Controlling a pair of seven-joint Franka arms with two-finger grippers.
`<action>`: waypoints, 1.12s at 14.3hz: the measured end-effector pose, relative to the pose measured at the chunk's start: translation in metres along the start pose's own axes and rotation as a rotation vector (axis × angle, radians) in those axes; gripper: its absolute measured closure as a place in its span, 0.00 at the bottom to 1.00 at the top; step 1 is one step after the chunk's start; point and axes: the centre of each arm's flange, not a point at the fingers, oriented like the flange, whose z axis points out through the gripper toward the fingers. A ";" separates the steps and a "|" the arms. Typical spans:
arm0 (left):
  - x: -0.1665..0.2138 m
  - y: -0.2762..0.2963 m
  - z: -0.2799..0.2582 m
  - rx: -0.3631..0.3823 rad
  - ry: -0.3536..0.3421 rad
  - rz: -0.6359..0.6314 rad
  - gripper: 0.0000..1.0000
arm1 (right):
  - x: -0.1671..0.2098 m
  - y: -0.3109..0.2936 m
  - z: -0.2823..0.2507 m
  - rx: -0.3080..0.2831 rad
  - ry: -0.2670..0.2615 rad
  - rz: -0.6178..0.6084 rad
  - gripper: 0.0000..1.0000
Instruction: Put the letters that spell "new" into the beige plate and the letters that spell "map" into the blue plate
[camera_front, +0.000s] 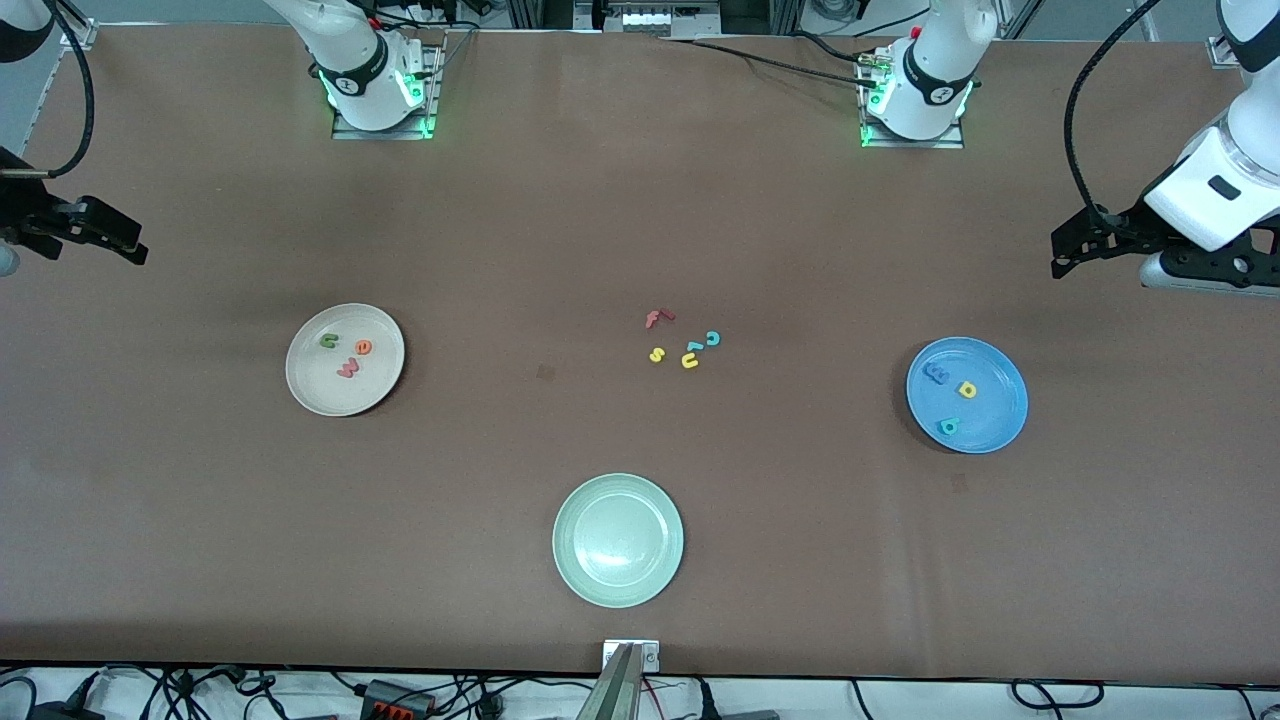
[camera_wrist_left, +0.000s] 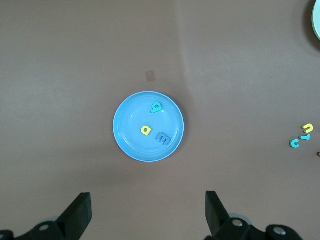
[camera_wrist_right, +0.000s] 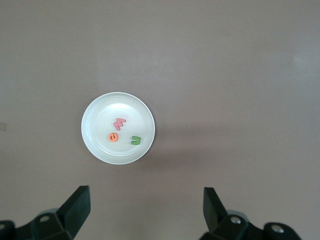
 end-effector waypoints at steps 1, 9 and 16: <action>0.000 0.000 0.000 0.000 0.000 0.000 0.00 | 0.000 0.000 0.000 0.000 0.001 0.000 0.00; 0.002 0.013 -0.007 0.000 0.014 0.024 0.00 | 0.002 -0.001 0.002 -0.001 0.007 -0.003 0.00; 0.000 0.009 -0.022 0.001 0.014 0.017 0.00 | 0.005 -0.003 0.010 -0.001 -0.007 -0.005 0.00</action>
